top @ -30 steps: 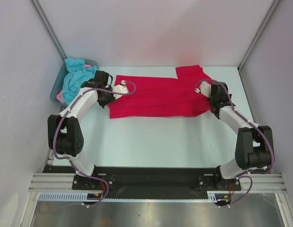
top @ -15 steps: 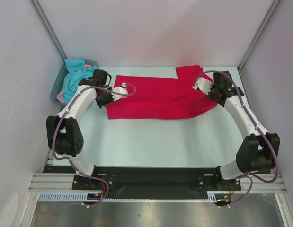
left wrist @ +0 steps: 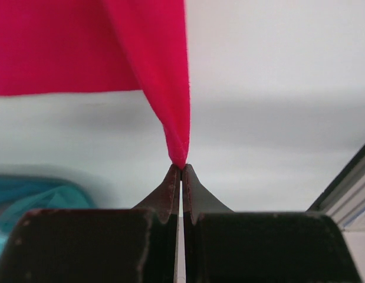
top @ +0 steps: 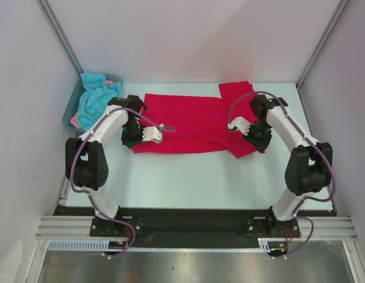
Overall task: Fold and stack the t-shirts
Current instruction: Fold the tshirt
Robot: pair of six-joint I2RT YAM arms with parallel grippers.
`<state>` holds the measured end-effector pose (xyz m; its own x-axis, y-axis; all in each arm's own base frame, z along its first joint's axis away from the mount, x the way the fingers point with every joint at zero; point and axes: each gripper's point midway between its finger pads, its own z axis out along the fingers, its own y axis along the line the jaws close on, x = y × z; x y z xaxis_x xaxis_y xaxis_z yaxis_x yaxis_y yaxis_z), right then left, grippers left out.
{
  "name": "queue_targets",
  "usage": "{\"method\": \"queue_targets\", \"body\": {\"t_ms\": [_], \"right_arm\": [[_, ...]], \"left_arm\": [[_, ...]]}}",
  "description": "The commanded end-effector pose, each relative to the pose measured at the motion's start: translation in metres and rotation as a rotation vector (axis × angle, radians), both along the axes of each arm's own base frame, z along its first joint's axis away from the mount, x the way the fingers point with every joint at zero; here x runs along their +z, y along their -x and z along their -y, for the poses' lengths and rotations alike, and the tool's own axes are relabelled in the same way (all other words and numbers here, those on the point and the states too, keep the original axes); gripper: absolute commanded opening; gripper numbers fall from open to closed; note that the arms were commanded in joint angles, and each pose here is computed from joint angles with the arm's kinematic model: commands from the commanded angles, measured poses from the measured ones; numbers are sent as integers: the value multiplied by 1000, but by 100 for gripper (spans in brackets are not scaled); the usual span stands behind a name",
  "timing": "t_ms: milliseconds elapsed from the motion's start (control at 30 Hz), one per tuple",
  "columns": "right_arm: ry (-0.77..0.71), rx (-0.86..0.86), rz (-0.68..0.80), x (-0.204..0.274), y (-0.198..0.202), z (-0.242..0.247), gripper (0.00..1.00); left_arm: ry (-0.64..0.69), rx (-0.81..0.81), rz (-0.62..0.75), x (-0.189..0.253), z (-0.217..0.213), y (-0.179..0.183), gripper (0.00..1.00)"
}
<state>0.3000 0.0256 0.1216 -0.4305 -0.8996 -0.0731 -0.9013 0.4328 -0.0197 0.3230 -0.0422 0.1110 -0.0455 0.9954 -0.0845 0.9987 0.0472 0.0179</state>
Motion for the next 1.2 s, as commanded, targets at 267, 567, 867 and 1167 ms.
{"method": "queue_targets", "body": {"t_ms": [267, 567, 867, 1167], "right_arm": [[71, 241, -276, -15, 106, -3, 0], [74, 366, -98, -47, 131, -34, 0], [140, 499, -1, -61, 153, -28, 0], [233, 565, 115, -48, 134, 17, 0]], "left_arm": [[-11, -273, -175, -16, 9, 68, 0], [101, -205, -184, -29, 38, 104, 0], [76, -282, -134, -46, 28, 142, 0], [-25, -343, -81, -54, 7, 139, 0]]}}
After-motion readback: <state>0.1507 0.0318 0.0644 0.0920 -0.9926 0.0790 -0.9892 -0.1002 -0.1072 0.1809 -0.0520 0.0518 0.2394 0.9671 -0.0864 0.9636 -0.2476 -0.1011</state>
